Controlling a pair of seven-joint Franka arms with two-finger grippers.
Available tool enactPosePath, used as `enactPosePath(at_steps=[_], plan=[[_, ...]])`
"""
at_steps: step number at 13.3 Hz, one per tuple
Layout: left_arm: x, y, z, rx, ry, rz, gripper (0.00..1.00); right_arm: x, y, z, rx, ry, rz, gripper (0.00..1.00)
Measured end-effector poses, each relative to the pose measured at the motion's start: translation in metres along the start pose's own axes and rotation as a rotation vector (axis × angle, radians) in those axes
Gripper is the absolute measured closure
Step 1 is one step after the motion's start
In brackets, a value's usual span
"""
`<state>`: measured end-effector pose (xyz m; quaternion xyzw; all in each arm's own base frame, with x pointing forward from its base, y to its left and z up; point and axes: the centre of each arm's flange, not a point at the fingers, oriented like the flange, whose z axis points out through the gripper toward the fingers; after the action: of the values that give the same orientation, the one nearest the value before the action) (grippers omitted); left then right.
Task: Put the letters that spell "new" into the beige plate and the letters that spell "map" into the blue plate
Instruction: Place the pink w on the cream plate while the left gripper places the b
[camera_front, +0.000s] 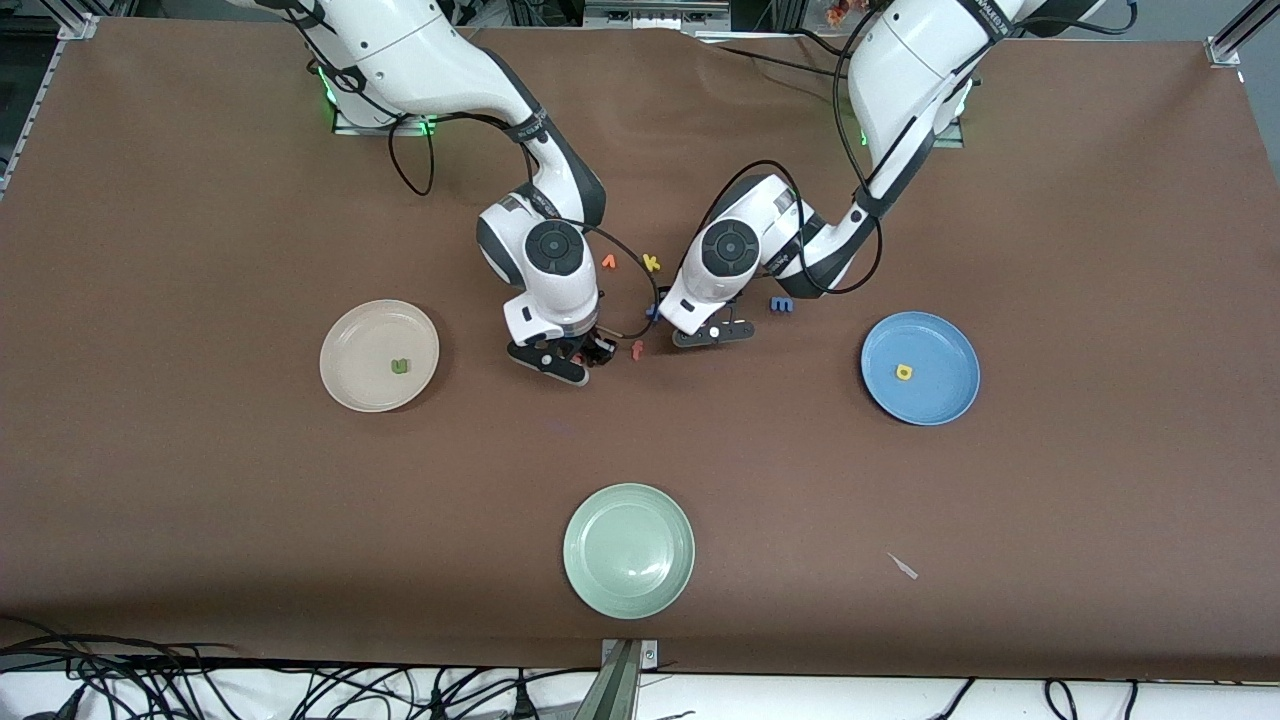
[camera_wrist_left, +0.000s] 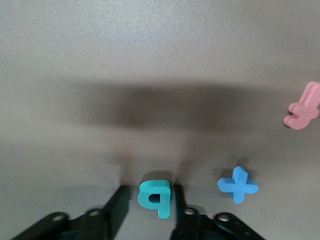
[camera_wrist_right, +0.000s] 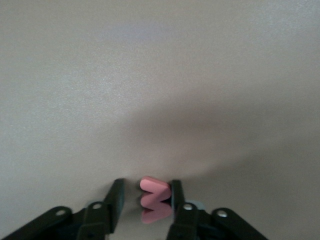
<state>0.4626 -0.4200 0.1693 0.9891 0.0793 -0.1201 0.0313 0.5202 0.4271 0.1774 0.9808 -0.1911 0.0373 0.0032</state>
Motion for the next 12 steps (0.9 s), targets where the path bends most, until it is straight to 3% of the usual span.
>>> enactPosePath(at_steps=[1,5,7,12], plan=[[0.000,0.001,-0.003,-0.004,0.004,-0.001,0.71,0.000,0.000,-0.001,0.001,0.000,0.000,0.74],[0.008,-0.008,-0.005,0.007,-0.004,-0.017,0.71,0.000,0.000,-0.001,0.001,0.002,-0.035,0.74],[0.020,-0.026,-0.018,0.054,-0.030,-0.029,0.71,0.006,0.002,-0.002,-0.014,0.001,-0.072,0.74],[0.044,-0.077,-0.088,0.132,-0.066,0.025,0.71,0.064,0.036,-0.044,-0.133,-0.023,-0.221,0.74]])
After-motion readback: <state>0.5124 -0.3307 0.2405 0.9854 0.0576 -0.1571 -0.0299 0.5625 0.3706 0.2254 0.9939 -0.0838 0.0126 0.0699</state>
